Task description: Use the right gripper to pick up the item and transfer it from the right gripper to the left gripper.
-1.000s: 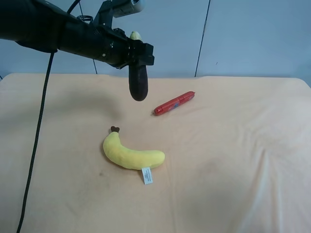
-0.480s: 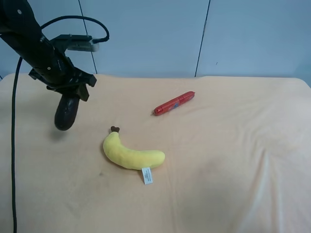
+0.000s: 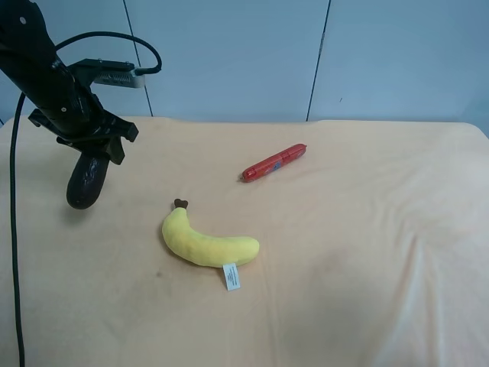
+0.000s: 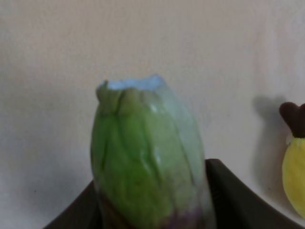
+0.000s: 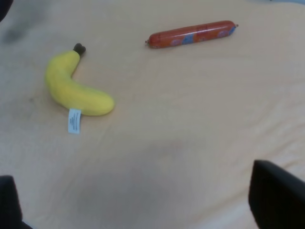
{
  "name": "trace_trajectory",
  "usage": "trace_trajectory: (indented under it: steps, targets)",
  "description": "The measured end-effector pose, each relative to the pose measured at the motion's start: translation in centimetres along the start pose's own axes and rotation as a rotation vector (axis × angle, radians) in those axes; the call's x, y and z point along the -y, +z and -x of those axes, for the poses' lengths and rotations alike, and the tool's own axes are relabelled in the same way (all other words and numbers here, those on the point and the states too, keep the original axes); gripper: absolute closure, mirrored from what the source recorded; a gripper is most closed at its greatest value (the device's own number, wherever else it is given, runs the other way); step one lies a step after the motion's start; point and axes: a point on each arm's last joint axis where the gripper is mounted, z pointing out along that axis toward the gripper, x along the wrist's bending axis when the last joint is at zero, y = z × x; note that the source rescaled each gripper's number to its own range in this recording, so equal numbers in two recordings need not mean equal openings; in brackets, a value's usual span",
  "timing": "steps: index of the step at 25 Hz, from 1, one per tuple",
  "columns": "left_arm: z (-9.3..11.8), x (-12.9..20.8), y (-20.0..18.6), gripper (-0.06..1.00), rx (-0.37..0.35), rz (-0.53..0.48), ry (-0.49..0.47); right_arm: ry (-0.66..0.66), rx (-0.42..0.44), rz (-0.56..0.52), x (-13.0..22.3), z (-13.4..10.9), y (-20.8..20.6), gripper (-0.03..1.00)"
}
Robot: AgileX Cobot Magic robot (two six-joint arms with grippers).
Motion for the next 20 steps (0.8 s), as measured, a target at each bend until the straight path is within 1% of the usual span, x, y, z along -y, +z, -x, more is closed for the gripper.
trace_trajectory:
  steps: [1,2,5,6,8,11,16,20]
  targets:
    - [0.0,0.0,0.1,0.85,0.000,-0.004,0.000,0.000,0.000,0.000,0.0,0.0,0.0,0.10]
    - [0.0,0.1,0.1,0.74,0.001,-0.011,0.000,0.001,0.003,0.001,0.0,0.0,0.0,0.10]
    - [0.0,0.2,0.9,0.33,0.003,-0.040,-0.001,0.020,0.038,0.005,0.0,-0.1,0.0,0.10]
    - [0.0,0.3,1.0,0.29,0.003,-0.043,-0.001,0.031,0.059,0.007,0.0,-0.1,0.0,0.10]
    - [0.0,0.3,1.1,0.26,0.003,-0.046,-0.001,0.056,0.106,0.012,0.0,-0.2,0.0,0.10]
    - [0.0,0.4,1.1,0.26,0.004,-0.059,-0.001,0.101,0.196,0.021,0.0,-0.3,0.0,0.10]
    - [0.0,1.1,1.1,0.25,0.009,-0.138,0.002,0.184,0.359,0.040,0.0,-0.5,0.0,0.10]
    - [0.1,1.8,0.9,0.25,0.016,-0.220,0.002,0.226,0.450,0.072,0.2,-0.8,-0.2,0.10]
